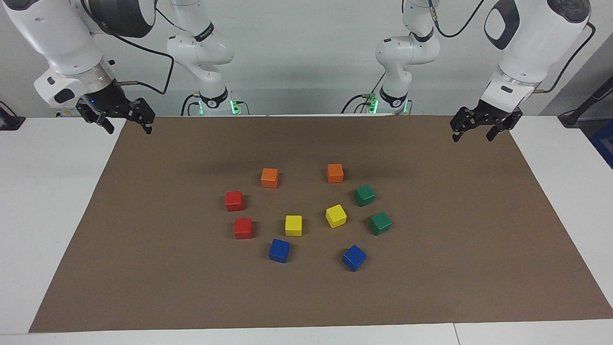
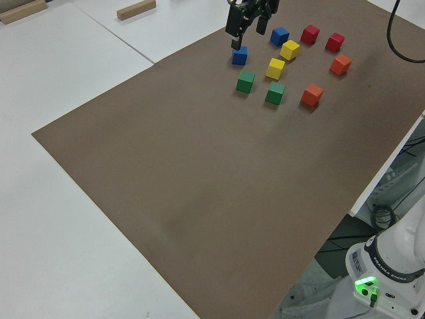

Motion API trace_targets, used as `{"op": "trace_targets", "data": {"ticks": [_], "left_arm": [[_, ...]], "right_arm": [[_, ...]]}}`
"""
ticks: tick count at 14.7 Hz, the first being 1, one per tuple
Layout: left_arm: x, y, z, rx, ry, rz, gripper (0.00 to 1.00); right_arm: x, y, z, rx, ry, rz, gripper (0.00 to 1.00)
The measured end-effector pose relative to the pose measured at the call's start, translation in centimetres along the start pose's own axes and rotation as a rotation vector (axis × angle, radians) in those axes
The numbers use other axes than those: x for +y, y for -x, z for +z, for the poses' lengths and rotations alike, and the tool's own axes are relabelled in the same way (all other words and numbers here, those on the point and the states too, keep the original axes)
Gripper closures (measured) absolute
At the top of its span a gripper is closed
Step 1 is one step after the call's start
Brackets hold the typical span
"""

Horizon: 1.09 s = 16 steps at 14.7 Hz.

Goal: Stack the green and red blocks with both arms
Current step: 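Move both grippers in toward the green and red blocks, then grasp the green with the left gripper while the right gripper grasps the red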

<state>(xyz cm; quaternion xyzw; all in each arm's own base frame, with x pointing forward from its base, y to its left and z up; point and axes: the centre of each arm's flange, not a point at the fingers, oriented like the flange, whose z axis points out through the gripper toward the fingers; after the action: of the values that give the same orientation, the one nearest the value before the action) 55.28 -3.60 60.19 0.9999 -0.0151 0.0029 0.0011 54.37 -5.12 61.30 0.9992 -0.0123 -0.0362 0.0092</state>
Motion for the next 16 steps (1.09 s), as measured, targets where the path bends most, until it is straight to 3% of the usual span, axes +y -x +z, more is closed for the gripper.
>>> {"op": "trace_targets", "data": {"ticks": [4, 10, 13, 16], "left_arm": [[3.3, -0.9, 1.6, 0.011, 0.025, -0.095, 0.00], [12.4, -4.4, 10.5, -0.011, 0.036, -0.238, 0.00], [16.7, -4.0, 14.9, -0.019, 0.037, -0.322, 0.00], [20.6, -2.7, 19.3, -0.021, 0.038, -0.378, 0.00]], "right_arm": [[-2.2, -0.7, 1.0, 0.023, 0.003, -0.020, 0.00], [-8.6, -2.2, 6.4, 0.067, 0.005, -0.018, 0.00], [-10.4, -3.3, 9.4, 0.094, 0.003, -0.025, 0.00], [-11.9, -4.2, 13.0, 0.076, 0.005, -0.034, 0.00]]}}
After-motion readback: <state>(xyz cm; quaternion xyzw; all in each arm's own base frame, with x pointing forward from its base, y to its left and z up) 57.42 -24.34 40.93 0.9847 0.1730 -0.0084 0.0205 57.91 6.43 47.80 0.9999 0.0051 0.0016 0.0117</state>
